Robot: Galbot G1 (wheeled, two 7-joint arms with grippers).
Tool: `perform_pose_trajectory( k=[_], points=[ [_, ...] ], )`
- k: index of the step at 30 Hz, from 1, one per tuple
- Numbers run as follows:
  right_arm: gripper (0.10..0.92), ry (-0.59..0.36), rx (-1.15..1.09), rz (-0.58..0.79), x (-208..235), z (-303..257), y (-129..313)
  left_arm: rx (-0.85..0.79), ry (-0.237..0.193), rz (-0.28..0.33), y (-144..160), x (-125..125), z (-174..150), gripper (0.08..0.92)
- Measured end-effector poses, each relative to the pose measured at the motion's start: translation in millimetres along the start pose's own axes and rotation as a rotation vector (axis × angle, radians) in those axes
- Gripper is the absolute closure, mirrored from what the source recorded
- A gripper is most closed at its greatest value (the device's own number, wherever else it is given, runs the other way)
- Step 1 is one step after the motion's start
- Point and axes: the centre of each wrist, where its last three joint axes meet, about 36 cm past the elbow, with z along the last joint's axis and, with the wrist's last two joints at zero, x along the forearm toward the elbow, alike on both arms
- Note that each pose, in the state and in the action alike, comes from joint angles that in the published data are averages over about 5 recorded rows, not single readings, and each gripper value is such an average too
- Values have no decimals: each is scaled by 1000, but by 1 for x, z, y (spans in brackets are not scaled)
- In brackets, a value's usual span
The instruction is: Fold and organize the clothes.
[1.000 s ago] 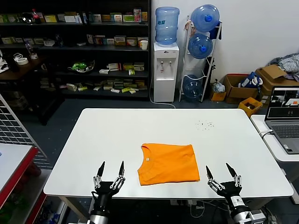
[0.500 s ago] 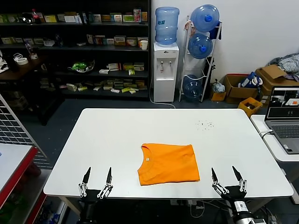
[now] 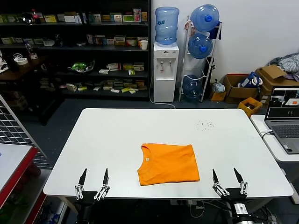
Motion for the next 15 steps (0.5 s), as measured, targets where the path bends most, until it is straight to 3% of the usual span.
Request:
perform_pose_trajectory(
  k=[15],
  points=[
    [200, 1, 6, 2, 3, 7, 0, -4, 1, 5, -2, 4, 1, 177]
  ],
)
